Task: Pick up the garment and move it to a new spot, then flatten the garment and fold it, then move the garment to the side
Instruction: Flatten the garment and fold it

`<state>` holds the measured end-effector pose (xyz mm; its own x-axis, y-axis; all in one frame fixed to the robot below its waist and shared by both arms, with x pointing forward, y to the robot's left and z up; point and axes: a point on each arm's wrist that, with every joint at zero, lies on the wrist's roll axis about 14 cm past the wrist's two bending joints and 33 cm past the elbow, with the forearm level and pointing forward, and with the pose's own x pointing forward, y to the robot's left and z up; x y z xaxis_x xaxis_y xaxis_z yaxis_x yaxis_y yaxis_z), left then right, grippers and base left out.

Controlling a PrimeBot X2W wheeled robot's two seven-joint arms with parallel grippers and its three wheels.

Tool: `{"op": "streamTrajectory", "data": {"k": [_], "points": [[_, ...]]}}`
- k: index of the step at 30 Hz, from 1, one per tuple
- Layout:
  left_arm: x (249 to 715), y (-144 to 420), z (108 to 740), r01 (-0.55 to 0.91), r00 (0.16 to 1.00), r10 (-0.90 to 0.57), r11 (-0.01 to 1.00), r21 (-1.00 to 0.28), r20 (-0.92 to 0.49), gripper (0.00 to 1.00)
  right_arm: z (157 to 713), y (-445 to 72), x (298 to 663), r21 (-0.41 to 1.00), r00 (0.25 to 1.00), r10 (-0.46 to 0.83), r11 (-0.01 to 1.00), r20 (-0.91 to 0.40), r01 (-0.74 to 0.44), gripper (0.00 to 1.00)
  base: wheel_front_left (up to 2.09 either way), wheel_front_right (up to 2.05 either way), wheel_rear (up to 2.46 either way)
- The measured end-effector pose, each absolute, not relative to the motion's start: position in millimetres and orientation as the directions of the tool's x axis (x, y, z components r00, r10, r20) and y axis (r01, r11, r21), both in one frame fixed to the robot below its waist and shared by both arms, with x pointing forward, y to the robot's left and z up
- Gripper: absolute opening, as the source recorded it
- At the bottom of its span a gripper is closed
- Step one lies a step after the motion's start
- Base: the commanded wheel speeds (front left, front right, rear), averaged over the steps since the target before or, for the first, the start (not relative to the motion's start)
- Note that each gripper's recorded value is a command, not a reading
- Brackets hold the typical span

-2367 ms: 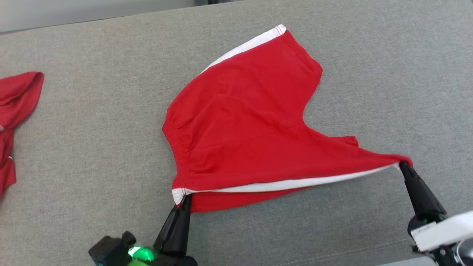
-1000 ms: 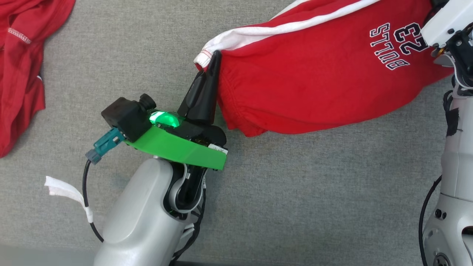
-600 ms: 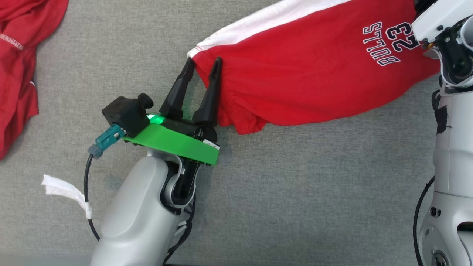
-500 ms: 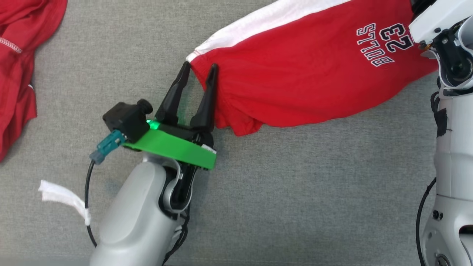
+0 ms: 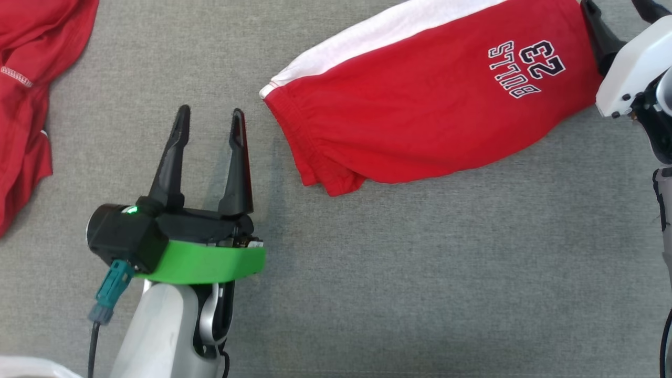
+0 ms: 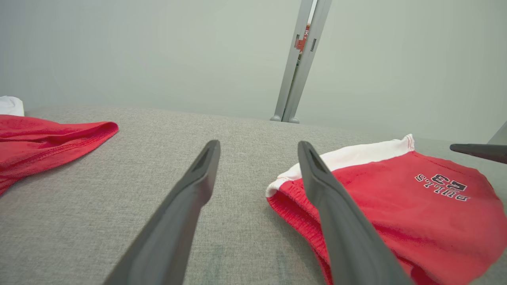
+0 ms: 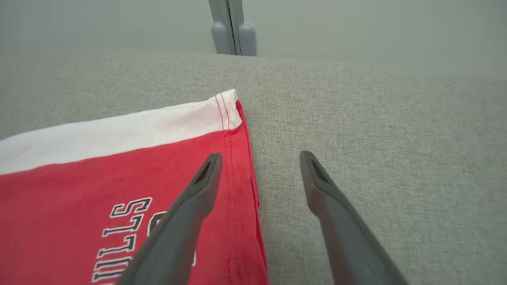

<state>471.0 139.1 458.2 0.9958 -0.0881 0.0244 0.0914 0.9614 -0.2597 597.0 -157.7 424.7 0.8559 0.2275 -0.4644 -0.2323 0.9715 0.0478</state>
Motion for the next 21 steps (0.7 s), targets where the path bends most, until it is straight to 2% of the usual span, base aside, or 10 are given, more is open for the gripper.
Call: {"op": "streamTrajectory", "data": {"k": [5,8,9,10,16,21], "points": [[460,149,454,0.055,0.998,-0.054,0.97,-0.236,0.008,1.0,391,-153,598,0.009,0.802,0.207,0.97,-0.561,-0.245,1.0,0.0,0.0,0.0],[455,152,450,0.035,0.999,-0.039,0.97,-0.241,-0.012,1.0,374,-136,596,0.047,0.765,0.234,0.965,-0.6,-0.259,0.99,0.0,0.0,0.0],[453,155,449,0.022,0.999,-0.028,0.971,-0.238,-0.019,1.0,373,-132,597,0.062,0.759,0.244,0.963,-0.603,-0.261,0.71,0.0,0.0,0.0],[451,157,449,0.012,1.0,-0.018,0.971,-0.238,-0.021,1.0,372,-127,597,0.084,0.755,0.257,0.962,-0.603,-0.26,0.0,0.0,0.0,0.0],[436,165,444,-0.03,0.998,0.018,0.972,-0.232,-0.056,1.0,379,-121,591,0.215,0.776,0.287,0.956,-0.561,-0.198,0.0,0.0,0.0,0.0],[419,166,441,-0.036,0.997,0.018,0.974,-0.225,-0.079,1.0,381,-166,568,0.271,0.799,0.206,0.961,-0.565,-0.057,0.0,0.0,0.0,0.0]]}}
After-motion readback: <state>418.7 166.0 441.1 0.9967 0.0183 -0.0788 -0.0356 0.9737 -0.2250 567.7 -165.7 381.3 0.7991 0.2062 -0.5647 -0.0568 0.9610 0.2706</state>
